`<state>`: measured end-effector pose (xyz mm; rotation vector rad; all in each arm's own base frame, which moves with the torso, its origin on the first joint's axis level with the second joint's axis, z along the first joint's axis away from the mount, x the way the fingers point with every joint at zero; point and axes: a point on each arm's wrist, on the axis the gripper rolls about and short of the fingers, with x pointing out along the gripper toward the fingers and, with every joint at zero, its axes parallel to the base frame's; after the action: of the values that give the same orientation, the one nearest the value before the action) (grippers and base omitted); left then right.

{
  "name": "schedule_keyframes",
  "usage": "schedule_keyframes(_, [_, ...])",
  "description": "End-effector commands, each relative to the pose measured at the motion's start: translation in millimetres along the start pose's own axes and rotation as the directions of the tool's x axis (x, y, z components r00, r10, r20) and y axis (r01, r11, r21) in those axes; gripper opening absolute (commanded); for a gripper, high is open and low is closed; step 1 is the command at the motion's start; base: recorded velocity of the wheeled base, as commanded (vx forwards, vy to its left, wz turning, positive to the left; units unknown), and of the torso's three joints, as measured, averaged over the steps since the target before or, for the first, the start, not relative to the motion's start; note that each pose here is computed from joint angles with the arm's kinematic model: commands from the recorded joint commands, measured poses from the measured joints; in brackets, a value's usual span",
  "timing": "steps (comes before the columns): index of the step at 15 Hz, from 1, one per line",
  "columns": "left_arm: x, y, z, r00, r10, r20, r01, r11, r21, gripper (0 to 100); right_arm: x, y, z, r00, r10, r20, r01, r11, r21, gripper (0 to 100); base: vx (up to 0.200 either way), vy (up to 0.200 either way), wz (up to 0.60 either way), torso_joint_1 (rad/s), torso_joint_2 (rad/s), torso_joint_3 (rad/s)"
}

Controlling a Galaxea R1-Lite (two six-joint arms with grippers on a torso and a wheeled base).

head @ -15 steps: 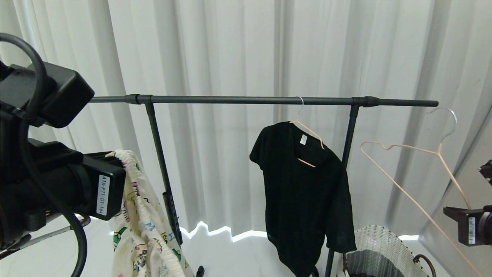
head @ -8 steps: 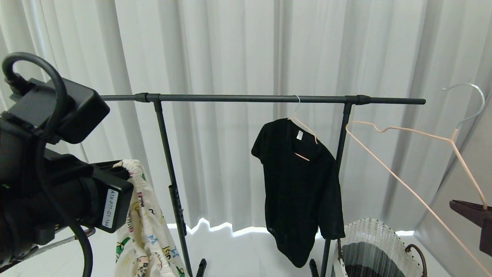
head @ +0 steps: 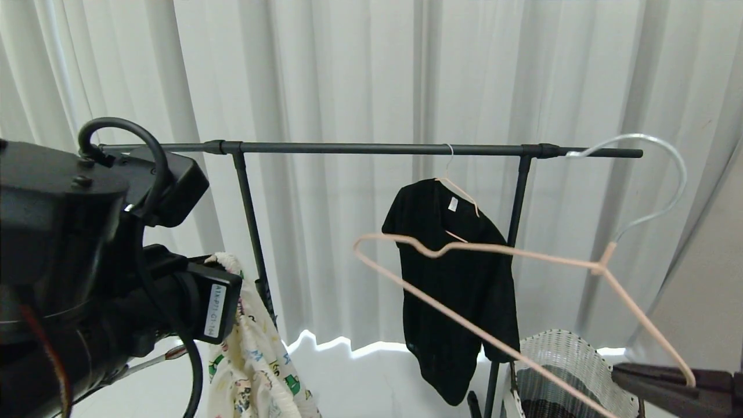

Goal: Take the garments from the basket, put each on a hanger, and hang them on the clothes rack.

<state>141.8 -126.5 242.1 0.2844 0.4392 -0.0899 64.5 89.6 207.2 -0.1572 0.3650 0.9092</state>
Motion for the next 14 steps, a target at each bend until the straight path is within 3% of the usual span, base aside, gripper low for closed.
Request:
schedule_keyframes(1, [19.4,-10.4,1.2,0.997,0.056,-0.044,-0.058,0.998,-0.028,0,2.2,20.9,-4.5,0.984,0.165,-0.065,-0.167,0.985,-0.039,0,0.000,0.000,0.00,0.000,0.00,0.000])
schedule_keyframes(3, [30.1,-12.0,-0.5,0.991,0.114,-0.068,-0.119,0.990,-0.077,0,3.5,28.8,-3.2,0.973,0.219,-0.077,-0.222,0.974,-0.032,0,0.000,0.000,0.00,0.000,0.00,0.000])
schedule_keyframes(5, [29.7,-12.0,0.3,0.991,0.117,-0.065,-0.122,0.989,-0.084,0,8.5,31.3,-1.8,0.971,0.224,-0.088,-0.228,0.973,-0.029,0,0.000,0.000,0.00,0.000,0.00,0.000])
schedule_keyframes(10, [27.6,-10.7,4.3,0.992,0.118,-0.051,-0.123,0.987,-0.100,0,31.0,29.3,2.7,0.992,0.104,-0.076,-0.098,0.992,0.078,0,0.000,0.000,0.00,0.000,0.00,0.000])
schedule_keyframes(14, [27.4,-10.9,7.3,0.992,0.117,-0.045,-0.122,0.985,-0.120,0,44.7,30.7,7.8,0.995,0.091,-0.047,-0.085,0.990,0.114,0,0.000,0.000,0.00,0.000,0.00,0.000])
